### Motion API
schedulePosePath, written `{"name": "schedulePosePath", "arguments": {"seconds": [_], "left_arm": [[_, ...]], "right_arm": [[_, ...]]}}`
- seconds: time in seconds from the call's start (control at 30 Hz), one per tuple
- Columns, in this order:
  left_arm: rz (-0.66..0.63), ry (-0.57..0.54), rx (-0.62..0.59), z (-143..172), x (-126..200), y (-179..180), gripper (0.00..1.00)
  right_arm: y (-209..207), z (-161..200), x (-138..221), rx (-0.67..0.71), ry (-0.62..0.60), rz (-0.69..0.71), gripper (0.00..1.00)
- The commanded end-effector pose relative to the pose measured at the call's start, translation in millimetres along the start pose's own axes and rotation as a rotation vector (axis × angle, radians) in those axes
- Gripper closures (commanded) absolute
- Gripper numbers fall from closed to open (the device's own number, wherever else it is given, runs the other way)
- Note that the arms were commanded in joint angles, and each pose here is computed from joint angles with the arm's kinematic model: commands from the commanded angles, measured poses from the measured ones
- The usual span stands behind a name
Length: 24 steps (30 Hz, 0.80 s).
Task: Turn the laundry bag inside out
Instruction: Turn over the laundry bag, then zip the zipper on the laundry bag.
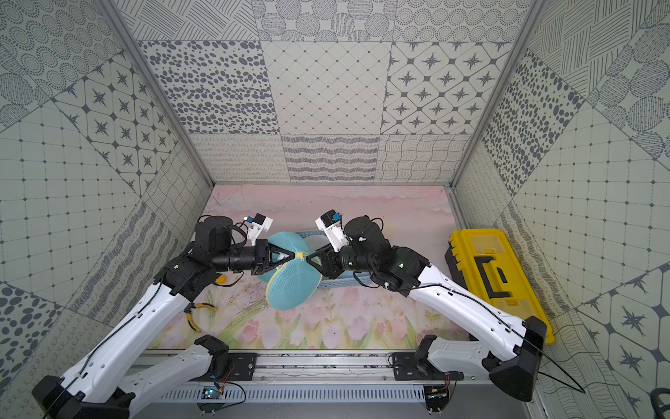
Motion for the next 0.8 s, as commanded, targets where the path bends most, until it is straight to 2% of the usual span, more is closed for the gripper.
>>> {"name": "schedulePosePath", "arguments": {"seconds": [0.0,0.77], "left_arm": [[0.025,-0.004,0.003,-5,2,-9,1.00],[0.047,0.000,0.015,-4,2,-13,1.00]], "right_arm": [[1,-12,-1,0.090,-0.035,0.081,0.57],[20,-17,-24,0.138,-0.002,0.036,0.61]]}}
Point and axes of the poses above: each gripper's point midway between its finger pads, its own x axis back along the fingers, its own y axis along the line the jaws close on, z = x × y, the point moved 4 cm from there along x, back along the fingers
